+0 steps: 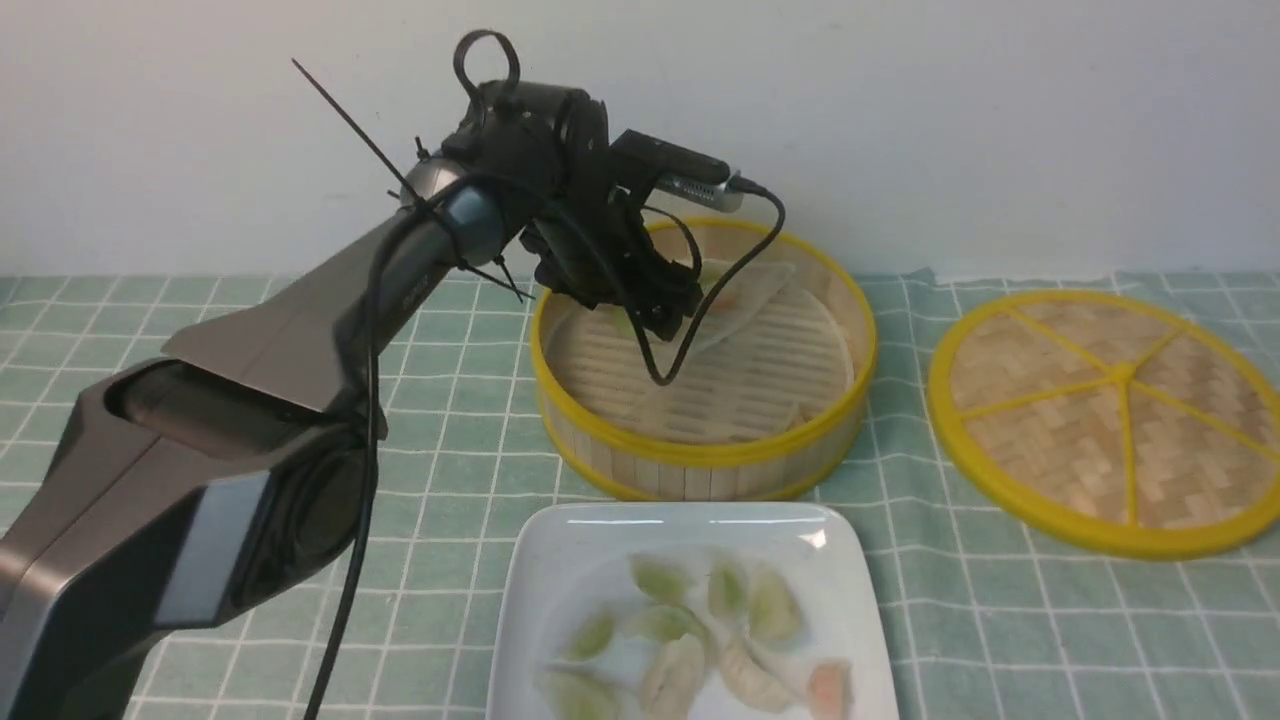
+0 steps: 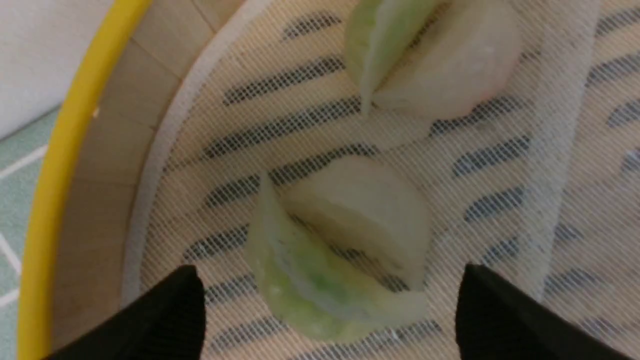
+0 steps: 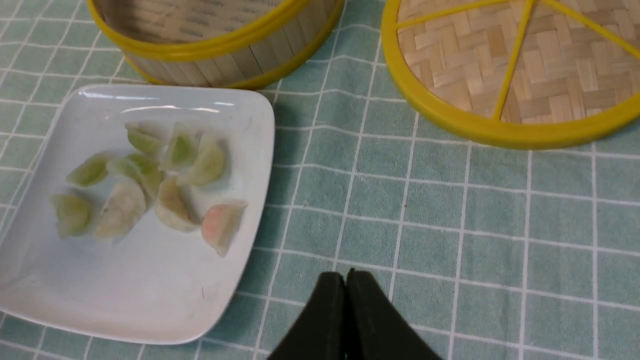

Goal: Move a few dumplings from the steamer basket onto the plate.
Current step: Use the left arm to grab a dumpling from the steamer

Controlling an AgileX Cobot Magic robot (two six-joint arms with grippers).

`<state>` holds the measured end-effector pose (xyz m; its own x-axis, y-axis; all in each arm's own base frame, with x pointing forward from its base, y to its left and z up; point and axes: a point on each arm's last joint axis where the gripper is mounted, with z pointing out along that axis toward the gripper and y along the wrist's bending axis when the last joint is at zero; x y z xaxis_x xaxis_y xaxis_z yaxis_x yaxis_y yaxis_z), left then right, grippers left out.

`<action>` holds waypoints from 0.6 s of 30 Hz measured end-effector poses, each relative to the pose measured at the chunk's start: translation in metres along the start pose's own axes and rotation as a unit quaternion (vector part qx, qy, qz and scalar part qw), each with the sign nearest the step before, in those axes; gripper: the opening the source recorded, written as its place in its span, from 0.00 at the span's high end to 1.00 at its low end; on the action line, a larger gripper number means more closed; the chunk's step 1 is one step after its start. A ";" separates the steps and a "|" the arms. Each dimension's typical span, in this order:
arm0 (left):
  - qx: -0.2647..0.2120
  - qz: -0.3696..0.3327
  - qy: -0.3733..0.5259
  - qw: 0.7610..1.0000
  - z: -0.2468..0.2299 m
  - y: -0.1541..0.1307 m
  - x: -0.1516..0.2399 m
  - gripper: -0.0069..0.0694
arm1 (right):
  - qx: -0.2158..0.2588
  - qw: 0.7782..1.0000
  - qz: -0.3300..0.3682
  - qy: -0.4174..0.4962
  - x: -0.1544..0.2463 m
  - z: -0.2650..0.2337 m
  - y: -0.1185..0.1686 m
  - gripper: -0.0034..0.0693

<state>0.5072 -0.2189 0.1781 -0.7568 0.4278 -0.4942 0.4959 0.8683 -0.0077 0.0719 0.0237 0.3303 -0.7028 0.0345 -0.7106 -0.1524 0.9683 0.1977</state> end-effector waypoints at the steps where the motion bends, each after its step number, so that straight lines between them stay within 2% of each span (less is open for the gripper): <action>1: -0.002 0.000 -0.004 1.000 0.004 0.000 0.000 0.09 | 0.000 1.000 0.000 0.002 0.000 0.000 0.000 0.97; 4: -0.002 0.000 0.000 1.000 0.013 0.001 0.004 0.14 | 0.000 1.000 0.000 0.003 0.000 0.000 0.000 0.97; 6: -0.002 0.000 -0.001 1.000 0.014 0.001 0.004 0.23 | 0.000 1.000 0.000 0.005 0.001 0.000 0.000 0.97; 7: -0.002 0.000 -0.001 1.000 0.014 0.001 0.003 0.31 | 0.000 1.000 0.000 0.005 0.001 0.000 0.000 0.97; 8: -0.002 0.000 -0.001 1.000 0.014 0.001 0.003 0.32 | 0.000 1.000 0.000 0.005 0.001 0.000 0.000 0.97; 9: -0.001 0.001 -0.001 1.000 0.013 0.000 0.003 0.40 | 0.000 1.000 0.000 0.006 0.001 0.000 0.000 0.97; 16: -0.022 0.024 0.037 0.999 -0.017 -0.003 0.001 0.42 | -0.001 1.000 0.001 0.010 0.002 0.000 0.000 0.97; 17: -0.026 0.026 0.038 0.999 -0.034 -0.003 -0.002 0.45 | -0.001 1.000 0.001 0.010 0.002 0.000 0.000 0.97; 18: -0.026 0.026 0.036 0.999 -0.051 -0.004 -0.005 0.55 | -0.001 1.000 0.001 0.010 0.002 0.000 0.000 0.97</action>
<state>0.4878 -0.2117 0.2251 -0.7601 0.4885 -0.4285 0.5142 0.8554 0.0630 0.0705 0.0240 0.3294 -0.7166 0.0314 -0.6968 -0.1531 0.9676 0.2010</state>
